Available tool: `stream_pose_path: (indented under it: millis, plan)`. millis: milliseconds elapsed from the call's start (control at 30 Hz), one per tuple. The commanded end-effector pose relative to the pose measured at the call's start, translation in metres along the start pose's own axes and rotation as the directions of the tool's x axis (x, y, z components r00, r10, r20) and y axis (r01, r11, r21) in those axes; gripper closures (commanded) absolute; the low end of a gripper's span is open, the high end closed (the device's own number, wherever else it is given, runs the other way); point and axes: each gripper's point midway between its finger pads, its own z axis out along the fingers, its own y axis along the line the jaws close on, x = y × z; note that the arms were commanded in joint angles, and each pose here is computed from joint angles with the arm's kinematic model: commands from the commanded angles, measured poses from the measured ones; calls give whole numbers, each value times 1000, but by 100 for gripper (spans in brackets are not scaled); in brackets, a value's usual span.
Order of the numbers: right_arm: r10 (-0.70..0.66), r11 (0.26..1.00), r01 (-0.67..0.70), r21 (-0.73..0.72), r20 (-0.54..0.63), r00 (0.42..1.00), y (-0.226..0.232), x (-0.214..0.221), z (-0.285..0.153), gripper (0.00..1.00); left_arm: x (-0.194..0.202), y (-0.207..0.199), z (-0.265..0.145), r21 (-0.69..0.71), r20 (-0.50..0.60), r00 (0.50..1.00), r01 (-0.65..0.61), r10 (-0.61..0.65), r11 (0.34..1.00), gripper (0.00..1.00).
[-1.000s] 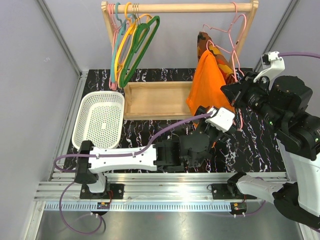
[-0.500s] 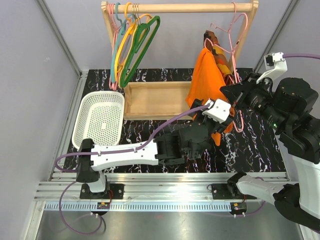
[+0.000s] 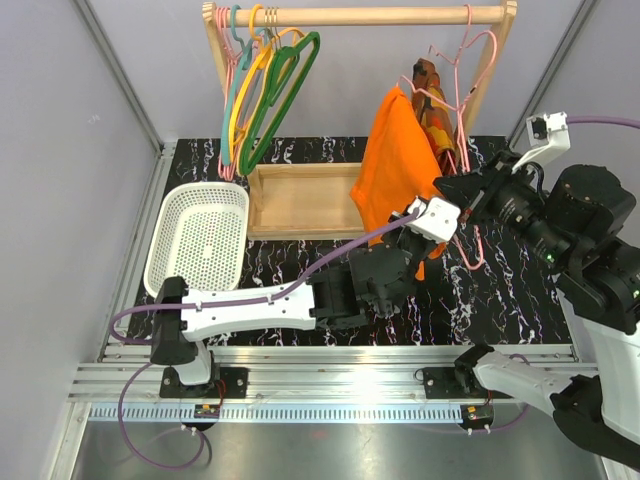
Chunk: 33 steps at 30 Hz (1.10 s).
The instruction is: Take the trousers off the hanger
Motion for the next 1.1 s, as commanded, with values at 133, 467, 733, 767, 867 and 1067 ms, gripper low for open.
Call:
stream_pose_path:
  millis: [133, 467, 733, 767, 867, 1067]
  plan:
    - [-30, 997, 39, -67, 129, 991, 4, -12, -14, 100, -57, 71, -16, -140, 123, 979, 182, -165, 973, 100]
    - [-72, 994, 75, 80, -42, 997, -61, 84, 21, 100, -82, 131, -47, -187, 173, 966, 225, -193, 956, 100]
    - [-69, 988, 90, 124, -167, 984, -98, 153, 20, 100, -109, 161, -67, -152, 202, 958, 235, -202, 960, 100]
    - [-69, 990, 89, 112, -171, 983, -99, 158, 17, 100, -115, 170, -72, -147, 214, 952, 253, -219, 956, 100]
    - [-83, 988, 110, 112, -222, 972, -111, 184, 14, 100, -119, 177, -78, -117, 219, 950, 251, -222, 961, 100]
    - [-108, 987, 133, 88, -245, 963, -115, 197, 8, 100, -118, 179, -93, -11, 226, 952, 215, -207, 977, 100]
